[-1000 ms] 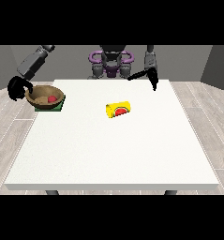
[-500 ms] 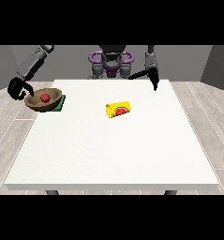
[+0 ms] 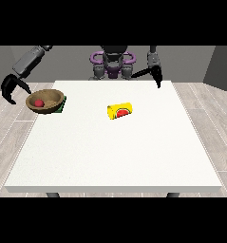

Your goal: Pick the cup and pour the ball into the bowl, then pick the bowl and place it on the pad

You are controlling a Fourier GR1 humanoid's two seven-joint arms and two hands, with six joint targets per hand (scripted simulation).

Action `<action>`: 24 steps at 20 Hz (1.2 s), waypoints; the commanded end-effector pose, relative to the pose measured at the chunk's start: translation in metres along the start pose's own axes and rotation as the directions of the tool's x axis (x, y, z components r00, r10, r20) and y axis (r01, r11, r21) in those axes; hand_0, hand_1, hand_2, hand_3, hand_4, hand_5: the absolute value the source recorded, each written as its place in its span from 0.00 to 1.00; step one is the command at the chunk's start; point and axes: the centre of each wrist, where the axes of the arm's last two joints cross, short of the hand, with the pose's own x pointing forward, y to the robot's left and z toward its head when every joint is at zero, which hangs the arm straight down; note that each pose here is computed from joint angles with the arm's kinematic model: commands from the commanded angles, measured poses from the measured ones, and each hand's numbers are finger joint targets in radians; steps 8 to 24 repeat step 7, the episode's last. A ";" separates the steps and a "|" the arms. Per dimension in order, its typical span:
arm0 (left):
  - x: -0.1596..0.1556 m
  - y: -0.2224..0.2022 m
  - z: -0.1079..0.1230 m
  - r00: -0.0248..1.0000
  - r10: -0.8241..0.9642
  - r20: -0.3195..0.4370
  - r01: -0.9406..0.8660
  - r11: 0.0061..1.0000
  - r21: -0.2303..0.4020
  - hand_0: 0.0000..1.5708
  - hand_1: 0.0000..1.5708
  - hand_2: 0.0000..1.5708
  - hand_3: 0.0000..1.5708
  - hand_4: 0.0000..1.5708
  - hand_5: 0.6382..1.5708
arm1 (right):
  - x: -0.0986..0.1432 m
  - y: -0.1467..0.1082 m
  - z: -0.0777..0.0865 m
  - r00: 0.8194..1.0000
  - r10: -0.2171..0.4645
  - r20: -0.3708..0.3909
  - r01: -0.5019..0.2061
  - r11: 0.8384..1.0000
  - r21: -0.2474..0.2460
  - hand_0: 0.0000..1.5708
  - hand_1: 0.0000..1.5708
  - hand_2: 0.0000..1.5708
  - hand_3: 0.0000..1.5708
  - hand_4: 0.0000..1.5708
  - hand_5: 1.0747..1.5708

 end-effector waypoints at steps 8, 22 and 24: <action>-0.019 -0.007 0.017 0.990 0.010 -0.138 -0.014 0.999 -0.029 0.00 0.00 0.00 0.00 0.00 1.00 | 0.075 -0.042 0.005 0.999 -0.031 0.018 0.029 0.994 0.103 0.00 0.00 0.12 0.18 0.00 0.86; -0.019 -0.007 0.017 0.990 0.010 -0.138 -0.014 0.999 -0.029 0.00 0.00 0.00 0.00 0.00 1.00 | 0.075 -0.042 0.005 0.999 -0.031 0.018 0.029 0.994 0.103 0.00 0.00 0.12 0.18 0.00 0.86; -0.019 -0.007 0.017 0.990 0.010 -0.138 -0.014 0.999 -0.029 0.00 0.00 0.00 0.00 0.00 1.00 | 0.075 -0.042 0.005 0.999 -0.031 0.018 0.029 0.994 0.103 0.00 0.00 0.12 0.18 0.00 0.86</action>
